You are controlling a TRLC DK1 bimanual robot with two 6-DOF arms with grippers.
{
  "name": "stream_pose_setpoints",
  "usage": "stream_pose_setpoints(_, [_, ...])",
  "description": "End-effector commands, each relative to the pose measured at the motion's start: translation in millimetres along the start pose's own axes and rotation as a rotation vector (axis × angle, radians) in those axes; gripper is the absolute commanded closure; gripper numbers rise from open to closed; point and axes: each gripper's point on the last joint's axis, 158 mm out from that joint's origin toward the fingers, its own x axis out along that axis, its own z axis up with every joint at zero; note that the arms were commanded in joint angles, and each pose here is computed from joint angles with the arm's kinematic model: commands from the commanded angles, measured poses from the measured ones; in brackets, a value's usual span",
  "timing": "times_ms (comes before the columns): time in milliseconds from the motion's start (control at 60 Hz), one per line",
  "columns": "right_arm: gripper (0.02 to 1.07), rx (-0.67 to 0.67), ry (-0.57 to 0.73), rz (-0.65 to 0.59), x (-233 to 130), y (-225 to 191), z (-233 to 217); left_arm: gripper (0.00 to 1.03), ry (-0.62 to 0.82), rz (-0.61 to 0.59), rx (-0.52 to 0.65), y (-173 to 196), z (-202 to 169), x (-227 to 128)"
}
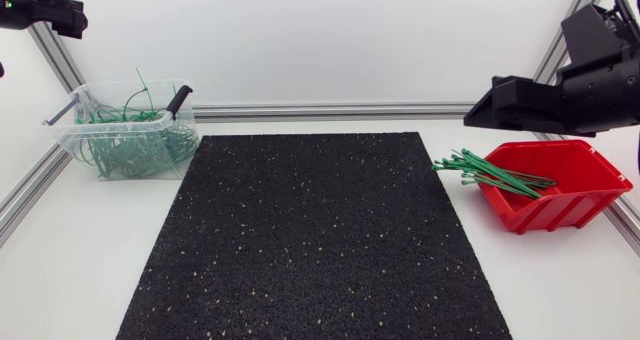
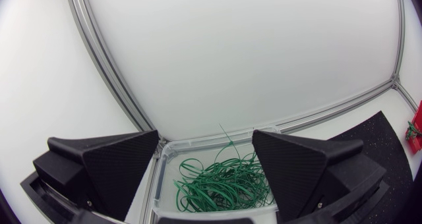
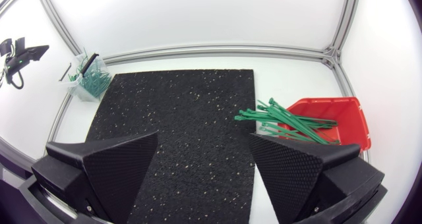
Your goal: Take a green cable tie from the red box, thread the tail through the head to close it, then place it in the transparent bin on the left.
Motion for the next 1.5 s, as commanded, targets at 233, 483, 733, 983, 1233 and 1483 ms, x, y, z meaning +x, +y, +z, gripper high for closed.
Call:
stream_pose_setpoints(233, [0.07, -0.055, -0.104, -0.157, -11.1, -55.8, -10.3, 0.04, -0.173, -0.028, 0.018, -35.0, -9.8, -71.2])
stream_pose_setpoints(483, [0.07, -0.089, -0.196, -0.248, -29.2, -82.7, -22.1, 0.04, -0.182, -0.057, 0.001, -58.7, -43.2, -100.4])
stream_pose_setpoints(733, [0.07, -0.116, -0.28, -0.31, -41.3, -95.4, -36.5, 0.04, -0.26, -0.126, 0.004, -95.1, -75.2, -142.7])
stream_pose_setpoints(983, [0.07, -0.133, -0.373, -0.344, -48.1, -98.7, -51.5, 0.04, -0.341, -0.102, -0.025, -100.5, -100.5, -170.6])
stream_pose_setpoints(1233, [0.07, -0.151, -0.434, -0.374, -49.8, -100.9, -68.9, 0.04, -0.4, -0.096, -0.091, -108.6, -125.8, -185.8])
stream_pose_setpoints(1483, [0.07, -0.144, -0.51, -0.345, -36.8, -96.4, -75.7, 0.04, -0.382, -0.104, -0.142, -120.7, -159.8, -180.0])
